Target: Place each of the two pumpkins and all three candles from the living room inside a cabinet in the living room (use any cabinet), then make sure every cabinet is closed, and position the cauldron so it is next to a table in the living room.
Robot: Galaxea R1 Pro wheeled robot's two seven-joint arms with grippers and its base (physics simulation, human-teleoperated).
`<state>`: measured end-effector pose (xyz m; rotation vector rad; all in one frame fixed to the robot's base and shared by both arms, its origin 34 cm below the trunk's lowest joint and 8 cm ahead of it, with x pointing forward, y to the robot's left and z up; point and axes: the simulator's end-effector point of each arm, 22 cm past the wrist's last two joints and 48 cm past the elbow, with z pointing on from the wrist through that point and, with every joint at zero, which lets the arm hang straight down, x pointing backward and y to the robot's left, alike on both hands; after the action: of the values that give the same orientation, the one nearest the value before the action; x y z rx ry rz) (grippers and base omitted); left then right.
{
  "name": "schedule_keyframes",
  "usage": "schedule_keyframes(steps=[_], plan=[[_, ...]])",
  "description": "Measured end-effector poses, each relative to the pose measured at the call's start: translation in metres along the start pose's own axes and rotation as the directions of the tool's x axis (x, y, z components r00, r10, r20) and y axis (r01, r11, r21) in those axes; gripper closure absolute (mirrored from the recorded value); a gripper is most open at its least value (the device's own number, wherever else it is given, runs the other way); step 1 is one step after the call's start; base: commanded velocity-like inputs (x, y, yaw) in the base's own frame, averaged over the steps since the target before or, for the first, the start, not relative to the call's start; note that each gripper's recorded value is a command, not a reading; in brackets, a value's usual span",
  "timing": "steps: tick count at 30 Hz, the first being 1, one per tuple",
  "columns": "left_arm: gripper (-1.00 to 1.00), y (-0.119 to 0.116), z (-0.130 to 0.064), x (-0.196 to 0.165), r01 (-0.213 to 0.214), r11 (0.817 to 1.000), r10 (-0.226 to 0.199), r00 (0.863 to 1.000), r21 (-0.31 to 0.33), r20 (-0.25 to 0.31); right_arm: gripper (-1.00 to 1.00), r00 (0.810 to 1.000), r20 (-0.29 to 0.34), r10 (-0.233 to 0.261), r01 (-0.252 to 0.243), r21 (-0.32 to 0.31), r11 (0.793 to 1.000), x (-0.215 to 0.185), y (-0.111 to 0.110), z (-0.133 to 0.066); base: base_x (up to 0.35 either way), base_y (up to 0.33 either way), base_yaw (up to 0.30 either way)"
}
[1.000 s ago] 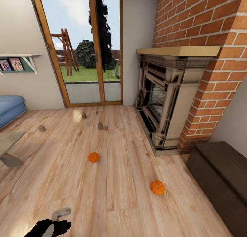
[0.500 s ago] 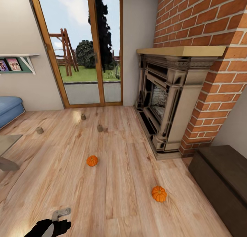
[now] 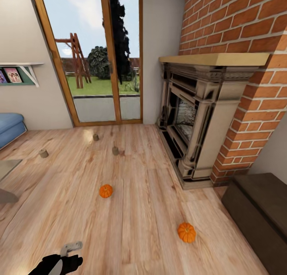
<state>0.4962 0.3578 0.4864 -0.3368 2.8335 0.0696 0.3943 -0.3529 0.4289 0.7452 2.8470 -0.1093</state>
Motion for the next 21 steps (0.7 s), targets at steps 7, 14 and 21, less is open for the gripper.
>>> schedule_keyframes(steps=[7,14,21], plan=[[-1.00,0.0000,0.0000,0.0000,0.000,1.000,0.000,1.000,0.000,0.000,-1.00,1.000,0.000,0.000,0.000,0.000,1.000,0.0000,0.0001,0.0000,0.209,0.000,0.000],[-1.00,0.0001,0.0000,-0.0026,0.001,1.000,-0.001,1.000,0.000,0.012,-1.00,1.000,0.000,0.001,-0.001,0.000,1.000,0.0001,-0.0001,0.0000,0.254,0.000,0.000],[-1.00,0.0001,0.0000,-0.0030,0.001,1.000,-0.001,1.000,0.000,0.014,-1.00,1.000,0.001,0.000,0.000,0.000,1.000,0.0000,0.0000,0.0000,0.235,0.000,0.000]])
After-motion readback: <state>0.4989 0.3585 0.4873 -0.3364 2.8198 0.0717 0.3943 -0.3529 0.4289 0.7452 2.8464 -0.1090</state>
